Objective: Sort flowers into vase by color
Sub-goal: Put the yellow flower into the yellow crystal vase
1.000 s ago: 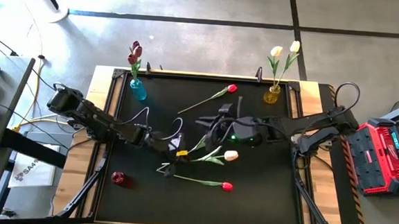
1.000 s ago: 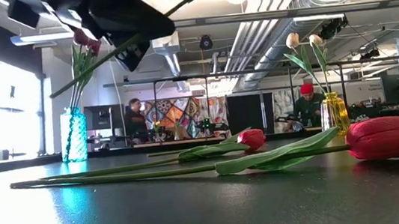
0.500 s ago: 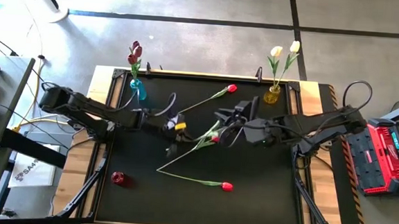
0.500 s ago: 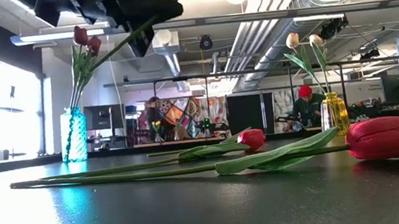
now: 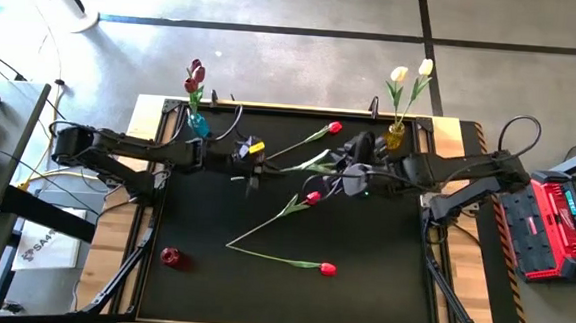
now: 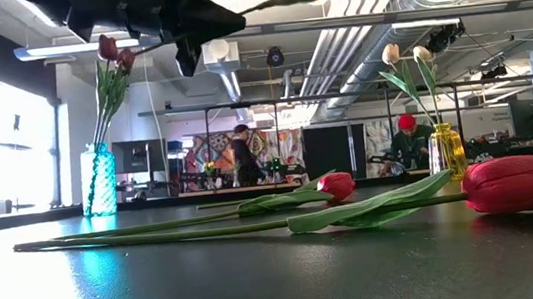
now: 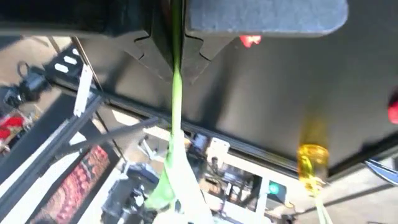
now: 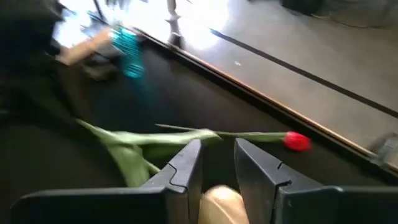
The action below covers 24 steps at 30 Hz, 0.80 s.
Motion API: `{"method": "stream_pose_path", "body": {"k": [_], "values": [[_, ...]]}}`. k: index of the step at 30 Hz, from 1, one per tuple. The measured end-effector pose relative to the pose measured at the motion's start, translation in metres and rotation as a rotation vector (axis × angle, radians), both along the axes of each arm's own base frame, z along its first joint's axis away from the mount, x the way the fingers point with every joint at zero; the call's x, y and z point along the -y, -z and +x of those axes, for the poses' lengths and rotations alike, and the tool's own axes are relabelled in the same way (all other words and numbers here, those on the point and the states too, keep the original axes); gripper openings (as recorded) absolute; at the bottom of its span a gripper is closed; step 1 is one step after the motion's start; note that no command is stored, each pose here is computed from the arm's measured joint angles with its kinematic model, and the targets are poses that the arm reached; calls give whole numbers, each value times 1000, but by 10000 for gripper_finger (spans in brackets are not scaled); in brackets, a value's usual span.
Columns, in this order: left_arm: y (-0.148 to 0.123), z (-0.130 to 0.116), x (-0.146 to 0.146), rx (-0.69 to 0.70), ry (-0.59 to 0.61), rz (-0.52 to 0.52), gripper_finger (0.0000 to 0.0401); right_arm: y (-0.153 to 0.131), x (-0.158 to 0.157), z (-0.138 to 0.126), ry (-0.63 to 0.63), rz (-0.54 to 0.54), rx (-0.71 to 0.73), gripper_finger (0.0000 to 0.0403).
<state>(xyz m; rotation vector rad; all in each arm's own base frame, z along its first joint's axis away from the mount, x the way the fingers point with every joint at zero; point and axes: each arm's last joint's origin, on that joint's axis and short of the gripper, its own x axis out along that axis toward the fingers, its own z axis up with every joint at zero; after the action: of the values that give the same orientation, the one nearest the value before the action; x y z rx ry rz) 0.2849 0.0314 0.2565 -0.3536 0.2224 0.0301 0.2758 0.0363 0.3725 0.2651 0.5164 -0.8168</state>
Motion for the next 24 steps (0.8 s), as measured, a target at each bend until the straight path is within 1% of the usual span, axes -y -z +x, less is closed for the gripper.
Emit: {"method": "stream_pose_path", "body": {"k": [5, 8, 13, 17, 24], "values": [[-2, -1, -11, 25, -40, -8, 0, 5, 6, -6, 28, -9, -78, 83], [-3, -2, -17, 27, -60, -9, 0, 9, 8, -12, 41, -18, -150, 83], [-3, -3, -23, 28, -73, -37, 0, 15, 9, -28, 129, -12, -249, 83], [-3, -3, -23, 30, -73, -37, 0, 16, 3, -34, 153, -11, -244, 83], [-3, -3, -22, 30, -70, -55, 0, 15, -14, -36, 150, 13, -160, 83]]}}
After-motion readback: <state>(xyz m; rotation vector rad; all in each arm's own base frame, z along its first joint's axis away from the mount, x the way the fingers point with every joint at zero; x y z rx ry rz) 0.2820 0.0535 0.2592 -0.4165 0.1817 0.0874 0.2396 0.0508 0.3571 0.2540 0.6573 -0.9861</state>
